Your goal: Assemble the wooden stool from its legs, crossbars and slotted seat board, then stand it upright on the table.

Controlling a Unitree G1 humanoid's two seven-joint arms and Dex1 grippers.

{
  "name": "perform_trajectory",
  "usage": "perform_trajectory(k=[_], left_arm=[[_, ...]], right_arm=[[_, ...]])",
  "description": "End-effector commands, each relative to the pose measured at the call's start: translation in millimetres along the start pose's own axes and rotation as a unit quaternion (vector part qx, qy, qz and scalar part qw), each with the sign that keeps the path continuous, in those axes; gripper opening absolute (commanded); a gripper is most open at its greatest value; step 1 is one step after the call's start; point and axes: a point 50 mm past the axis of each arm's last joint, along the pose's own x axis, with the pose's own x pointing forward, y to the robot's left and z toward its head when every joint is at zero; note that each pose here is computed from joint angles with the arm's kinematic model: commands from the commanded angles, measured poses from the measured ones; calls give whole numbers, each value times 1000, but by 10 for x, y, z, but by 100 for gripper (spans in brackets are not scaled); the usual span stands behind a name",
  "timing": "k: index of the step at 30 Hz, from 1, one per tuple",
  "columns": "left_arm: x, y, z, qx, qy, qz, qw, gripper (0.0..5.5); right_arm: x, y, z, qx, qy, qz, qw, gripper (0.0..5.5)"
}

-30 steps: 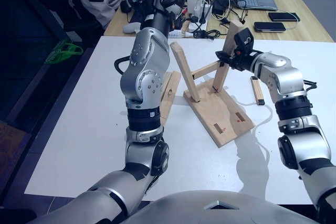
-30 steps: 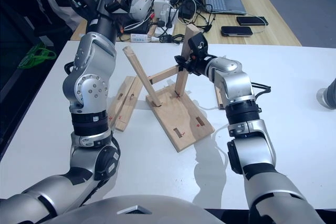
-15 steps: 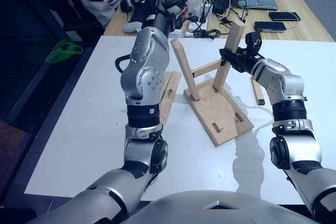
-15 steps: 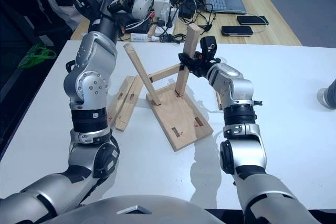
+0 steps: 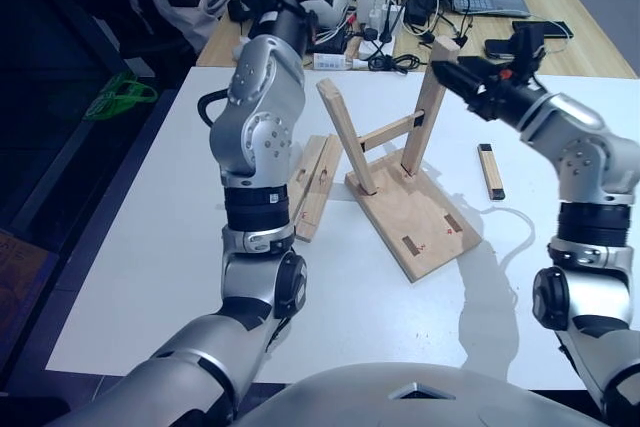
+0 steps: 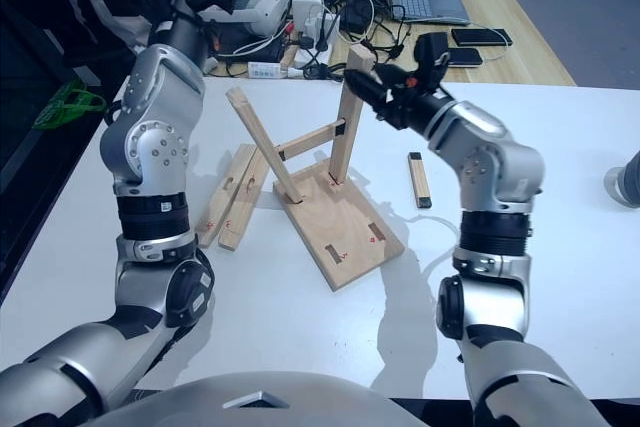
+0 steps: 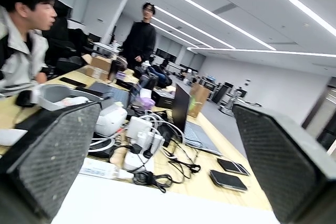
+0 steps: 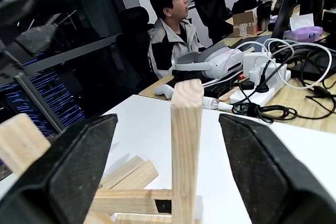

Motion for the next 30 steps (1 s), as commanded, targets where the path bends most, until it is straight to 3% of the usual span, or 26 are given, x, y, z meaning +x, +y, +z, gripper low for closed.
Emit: perform_trajectory(k=[1,5,7,10,14,20,25,30], left_arm=[[-1,111,83,6,-7,24,1000,461],[-182,425,3,4,9,136,991,461],[-376,629,-110,21,46,215,975,461],[-620,763,-218,55,100,278,954,461],[-940,551,-432,75,228,251,938,461],[-1025,103,-568,98,336,140,926,461],[-881,-23,-696,39,359,140,922,461],[-748,-23,-734,24,350,151,924,461]], right_arm=[[-105,-50,271,49,-64,7,997,360],[-252,-637,394,209,-202,-166,942,360],[-296,-831,268,240,-204,-234,920,360],[-264,-927,83,237,-168,-277,916,360],[2,-822,-433,192,-30,-272,942,360],[325,-536,-721,183,33,-194,963,360],[555,-190,-779,174,57,-100,978,360],[538,-26,-759,163,66,-61,983,360]])
